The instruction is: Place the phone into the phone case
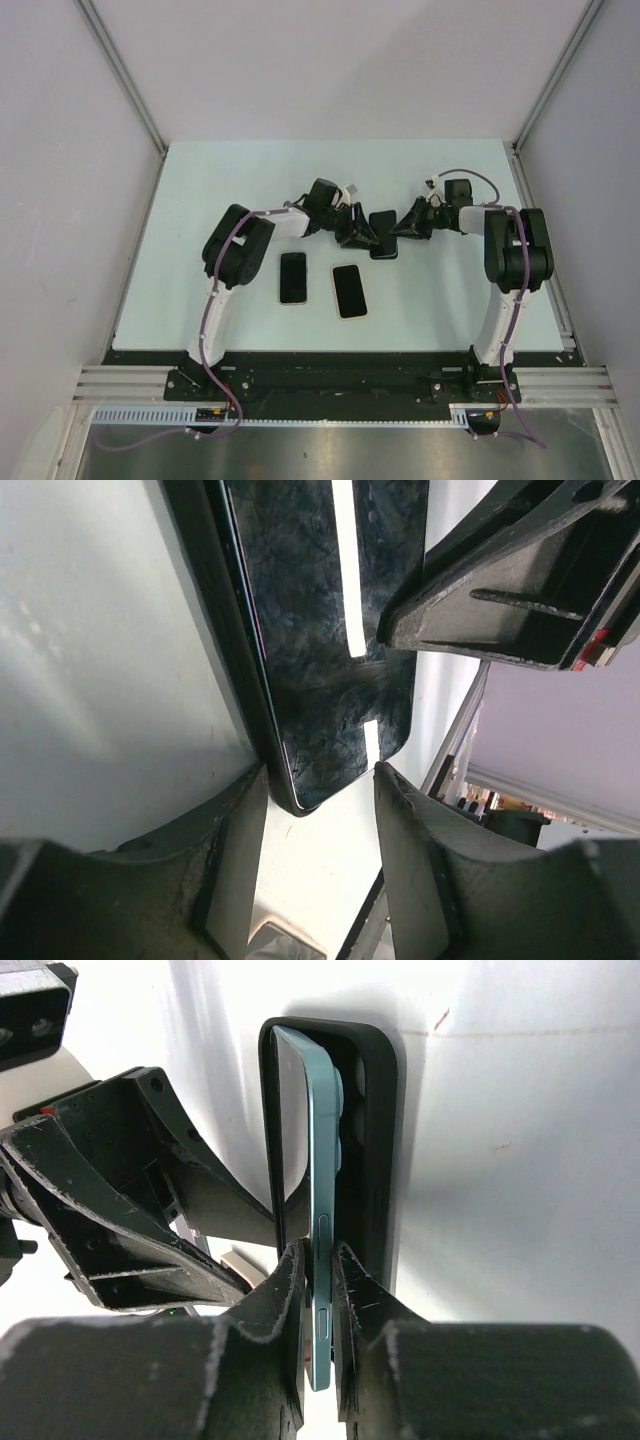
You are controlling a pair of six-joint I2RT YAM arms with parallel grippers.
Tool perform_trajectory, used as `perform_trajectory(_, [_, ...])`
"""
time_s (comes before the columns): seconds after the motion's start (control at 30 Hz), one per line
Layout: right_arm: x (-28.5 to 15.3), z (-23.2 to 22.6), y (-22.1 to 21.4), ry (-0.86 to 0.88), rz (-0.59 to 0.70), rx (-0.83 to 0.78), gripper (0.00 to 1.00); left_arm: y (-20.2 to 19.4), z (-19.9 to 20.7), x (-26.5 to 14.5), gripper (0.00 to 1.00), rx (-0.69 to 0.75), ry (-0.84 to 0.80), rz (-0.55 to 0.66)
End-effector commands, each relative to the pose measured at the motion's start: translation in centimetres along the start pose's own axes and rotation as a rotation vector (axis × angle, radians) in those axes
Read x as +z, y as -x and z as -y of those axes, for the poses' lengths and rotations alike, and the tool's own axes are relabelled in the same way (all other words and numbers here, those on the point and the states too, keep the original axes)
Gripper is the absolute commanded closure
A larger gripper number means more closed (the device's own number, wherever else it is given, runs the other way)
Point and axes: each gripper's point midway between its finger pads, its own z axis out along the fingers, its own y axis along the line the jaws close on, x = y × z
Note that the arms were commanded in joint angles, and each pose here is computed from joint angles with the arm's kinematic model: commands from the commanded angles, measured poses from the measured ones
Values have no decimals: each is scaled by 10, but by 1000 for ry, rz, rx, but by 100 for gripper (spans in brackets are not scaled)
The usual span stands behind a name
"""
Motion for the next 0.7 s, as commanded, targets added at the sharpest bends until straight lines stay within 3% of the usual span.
perform_trajectory(0.0, [6,32,1,-137,-14,-35,87,36,15,5,48,52,-34,98])
perform_trajectory(0.5, [28,32,-13,-159,-100,-132,87,58,15,12,47,78,-80,179])
perform_trajectory(0.57, [27,30,-11,-163,-96,-136,85,57,14,10,46,83,-83,182])
perform_trajectory(0.67, [20,18,-1,-160,-67,-138,73,56,18,5,46,95,-85,188])
